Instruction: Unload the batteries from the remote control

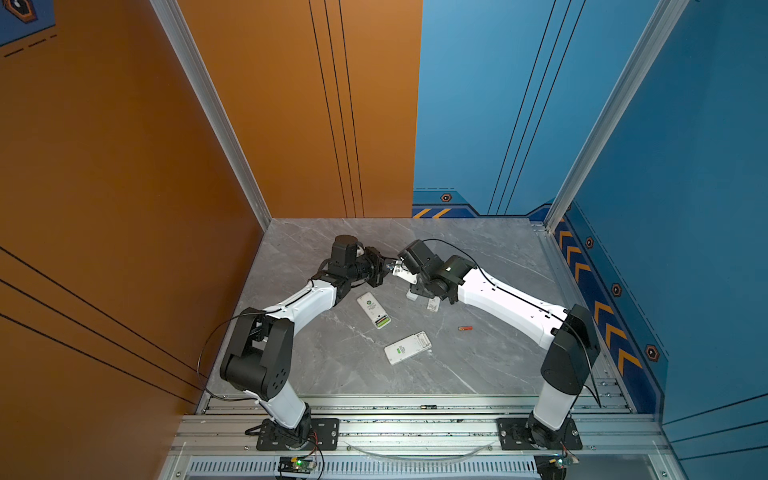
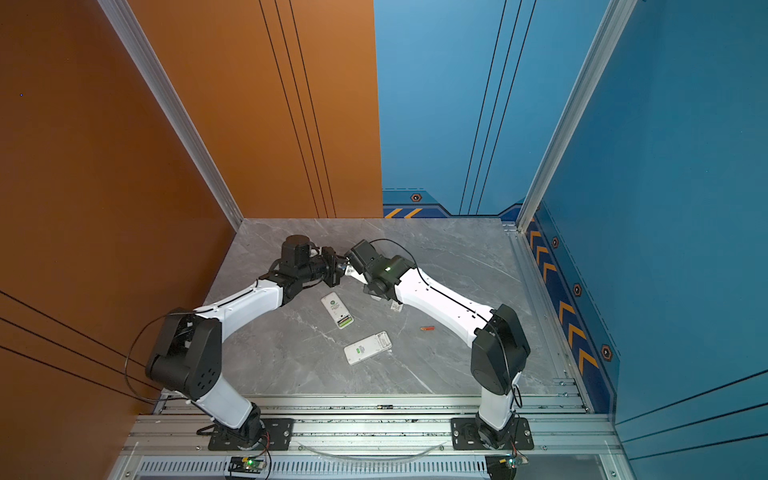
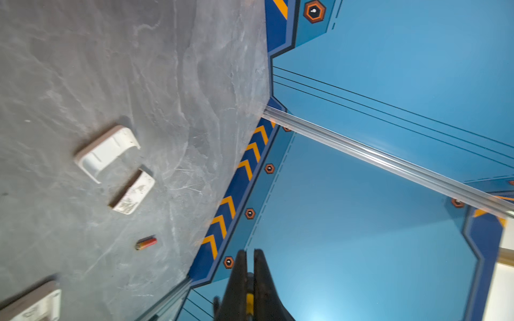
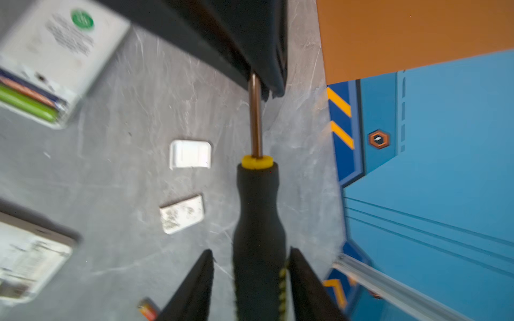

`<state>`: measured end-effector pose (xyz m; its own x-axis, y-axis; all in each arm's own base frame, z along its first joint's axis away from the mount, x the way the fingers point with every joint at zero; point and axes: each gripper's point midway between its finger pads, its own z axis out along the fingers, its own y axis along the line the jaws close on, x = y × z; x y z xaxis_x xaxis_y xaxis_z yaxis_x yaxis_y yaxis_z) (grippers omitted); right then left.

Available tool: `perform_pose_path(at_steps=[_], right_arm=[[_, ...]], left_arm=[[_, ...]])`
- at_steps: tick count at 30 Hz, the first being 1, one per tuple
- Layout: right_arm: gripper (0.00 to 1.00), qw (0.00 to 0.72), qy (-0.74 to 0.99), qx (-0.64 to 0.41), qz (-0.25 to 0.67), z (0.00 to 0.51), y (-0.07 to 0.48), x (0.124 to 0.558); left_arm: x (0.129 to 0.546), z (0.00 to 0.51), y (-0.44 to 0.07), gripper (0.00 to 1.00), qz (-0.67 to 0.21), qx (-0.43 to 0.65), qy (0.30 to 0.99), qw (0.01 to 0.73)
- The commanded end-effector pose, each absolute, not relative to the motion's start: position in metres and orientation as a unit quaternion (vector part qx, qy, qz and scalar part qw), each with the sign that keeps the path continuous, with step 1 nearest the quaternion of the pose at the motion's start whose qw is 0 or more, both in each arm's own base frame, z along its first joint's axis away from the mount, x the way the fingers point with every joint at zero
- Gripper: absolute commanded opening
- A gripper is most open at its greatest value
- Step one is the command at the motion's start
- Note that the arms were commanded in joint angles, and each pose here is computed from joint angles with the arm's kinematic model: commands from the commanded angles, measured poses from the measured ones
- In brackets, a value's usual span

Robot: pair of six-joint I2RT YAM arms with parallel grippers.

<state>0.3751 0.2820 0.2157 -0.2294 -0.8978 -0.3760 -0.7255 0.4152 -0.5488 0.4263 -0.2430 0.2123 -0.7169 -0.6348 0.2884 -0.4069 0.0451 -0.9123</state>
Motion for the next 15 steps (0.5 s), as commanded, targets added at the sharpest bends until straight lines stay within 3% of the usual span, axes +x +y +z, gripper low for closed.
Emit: perform_pose_path(at_steps=[1, 3, 6, 15], right_arm=[[0.68, 0.417, 0.828, -0.364, 0.093, 0.310, 0.266, 0.384], [0.76, 0.430, 0.834, -0.269, 0.219, 0.353, 0.248, 0.398], [0.78, 0.431, 0.804, -0.229, 0.339, 0.386, 0.234, 0.407], [0.78, 0.400, 0.749, -0.267, 0.456, 0.377, 0.254, 0.419]], left_arm=[[0.457, 0.250, -0.232, 0.00, -0.663, -0.402, 0.621, 0.117], [0.464, 0.249, -0.227, 0.00, -0.688, -0.439, 0.569, 0.101], [0.472, 0.263, -0.223, 0.00, -0.709, -0.462, 0.523, 0.098], [0.477, 0.305, -0.255, 0.00, -0.776, -0.493, 0.390, 0.056]])
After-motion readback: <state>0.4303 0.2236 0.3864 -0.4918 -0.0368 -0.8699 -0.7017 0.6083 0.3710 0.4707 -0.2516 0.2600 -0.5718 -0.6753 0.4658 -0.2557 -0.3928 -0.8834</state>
